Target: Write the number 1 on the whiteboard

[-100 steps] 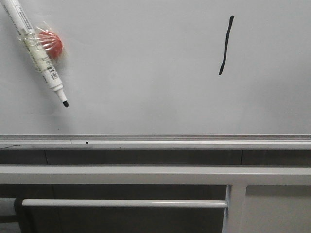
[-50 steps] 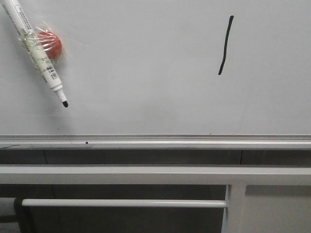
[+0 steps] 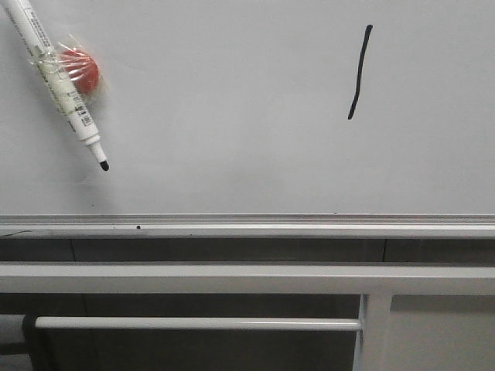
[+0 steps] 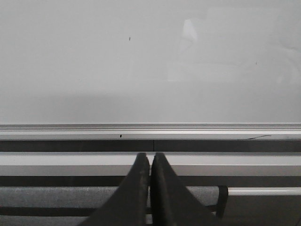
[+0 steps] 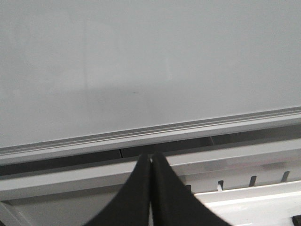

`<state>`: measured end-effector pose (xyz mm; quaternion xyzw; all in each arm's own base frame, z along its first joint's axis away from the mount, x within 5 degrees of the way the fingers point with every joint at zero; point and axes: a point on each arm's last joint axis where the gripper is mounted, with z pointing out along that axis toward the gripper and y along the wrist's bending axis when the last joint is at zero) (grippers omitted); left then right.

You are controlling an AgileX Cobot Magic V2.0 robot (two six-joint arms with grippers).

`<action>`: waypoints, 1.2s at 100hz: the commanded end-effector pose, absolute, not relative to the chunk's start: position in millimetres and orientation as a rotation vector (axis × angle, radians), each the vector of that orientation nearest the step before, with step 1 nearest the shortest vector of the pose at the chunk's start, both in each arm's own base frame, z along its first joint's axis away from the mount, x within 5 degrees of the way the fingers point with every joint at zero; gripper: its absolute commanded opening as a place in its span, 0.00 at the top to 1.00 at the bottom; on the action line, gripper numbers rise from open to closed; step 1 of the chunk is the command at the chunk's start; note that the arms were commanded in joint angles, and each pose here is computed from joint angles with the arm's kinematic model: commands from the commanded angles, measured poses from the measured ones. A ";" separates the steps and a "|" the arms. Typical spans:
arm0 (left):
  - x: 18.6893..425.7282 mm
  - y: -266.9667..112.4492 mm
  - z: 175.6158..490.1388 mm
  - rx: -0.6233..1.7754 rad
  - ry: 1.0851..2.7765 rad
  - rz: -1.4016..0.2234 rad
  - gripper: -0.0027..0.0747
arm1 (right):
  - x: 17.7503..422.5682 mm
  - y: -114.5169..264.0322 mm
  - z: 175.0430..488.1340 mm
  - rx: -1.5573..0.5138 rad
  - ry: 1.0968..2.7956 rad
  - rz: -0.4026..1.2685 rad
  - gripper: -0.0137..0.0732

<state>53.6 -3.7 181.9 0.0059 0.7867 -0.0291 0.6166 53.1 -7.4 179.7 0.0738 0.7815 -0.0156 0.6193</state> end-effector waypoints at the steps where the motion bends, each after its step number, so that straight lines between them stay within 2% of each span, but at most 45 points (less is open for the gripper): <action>1: 53.7 -3.3 187.0 0.002 1.727 -0.071 0.99 | 52.8 -9.7 172.8 0.137 1.809 -0.103 0.92; 120: 53.7 -3.3 187.0 0.002 1.727 -0.071 0.99 | 52.5 -9.3 171.6 0.094 1.826 -0.132 0.92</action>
